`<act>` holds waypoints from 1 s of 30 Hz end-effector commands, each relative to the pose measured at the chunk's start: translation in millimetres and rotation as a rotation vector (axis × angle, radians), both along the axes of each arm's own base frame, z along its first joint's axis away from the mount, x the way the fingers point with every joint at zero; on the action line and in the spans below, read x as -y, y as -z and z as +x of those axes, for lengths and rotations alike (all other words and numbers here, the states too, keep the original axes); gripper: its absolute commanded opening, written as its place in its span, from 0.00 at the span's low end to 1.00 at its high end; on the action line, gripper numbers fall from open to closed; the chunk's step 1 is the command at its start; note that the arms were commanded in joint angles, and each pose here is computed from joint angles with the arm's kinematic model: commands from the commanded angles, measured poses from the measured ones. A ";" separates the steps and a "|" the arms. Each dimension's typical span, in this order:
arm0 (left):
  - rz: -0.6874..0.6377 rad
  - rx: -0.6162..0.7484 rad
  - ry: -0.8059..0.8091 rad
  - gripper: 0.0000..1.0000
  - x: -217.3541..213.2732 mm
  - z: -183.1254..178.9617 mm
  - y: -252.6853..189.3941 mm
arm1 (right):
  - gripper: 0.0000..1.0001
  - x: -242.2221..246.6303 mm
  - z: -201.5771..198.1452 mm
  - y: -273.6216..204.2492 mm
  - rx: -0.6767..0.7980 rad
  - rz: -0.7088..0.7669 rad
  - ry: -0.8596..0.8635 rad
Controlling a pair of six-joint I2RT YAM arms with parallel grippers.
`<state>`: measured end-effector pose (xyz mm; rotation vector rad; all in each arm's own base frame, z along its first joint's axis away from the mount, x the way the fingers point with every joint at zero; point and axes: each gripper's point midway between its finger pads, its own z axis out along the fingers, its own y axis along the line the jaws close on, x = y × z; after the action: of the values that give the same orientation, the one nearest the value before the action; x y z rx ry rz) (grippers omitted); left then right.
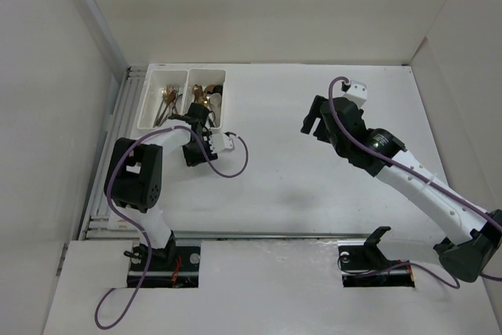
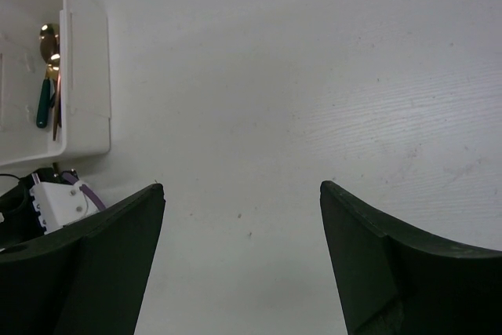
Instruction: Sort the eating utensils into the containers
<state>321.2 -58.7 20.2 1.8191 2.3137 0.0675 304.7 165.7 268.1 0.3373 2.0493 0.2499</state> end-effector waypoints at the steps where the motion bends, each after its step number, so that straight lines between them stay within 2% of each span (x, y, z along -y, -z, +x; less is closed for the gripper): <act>1: -0.002 -0.090 -0.028 0.41 -1.9 -16.8 15.8 | 0.85 3.5 -1.1 -14.9 0.043 0.017 0.020; 7: -0.042 -0.126 -0.065 0.27 4.3 -26.7 13.9 | 0.85 4.6 -0.1 -19.2 0.053 0.020 0.028; 12: -0.122 -0.175 -0.102 0.24 17.2 -40.9 11.2 | 0.85 3.9 1.1 -16.2 0.046 0.005 0.024; 14: -0.154 -0.206 -0.085 0.24 28.9 -53.1 13.9 | 0.85 2.4 0.6 -15.8 0.043 0.009 0.016; 21: -0.259 -0.125 -0.058 0.33 81.2 -40.3 8.8 | 0.85 1.0 2.1 -21.3 0.057 0.021 0.016; 25: -0.320 -0.140 -0.025 0.36 123.7 -38.7 6.9 | 0.85 1.0 2.1 -21.4 0.057 0.021 0.016; 30: -0.372 -0.217 0.052 0.41 178.4 -69.5 7.0 | 0.85 4.9 -0.1 -19.1 0.053 0.011 0.024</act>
<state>284.7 -204.3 19.7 1.7401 2.2001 -0.3651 305.7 162.3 268.7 0.3465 2.0400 0.2309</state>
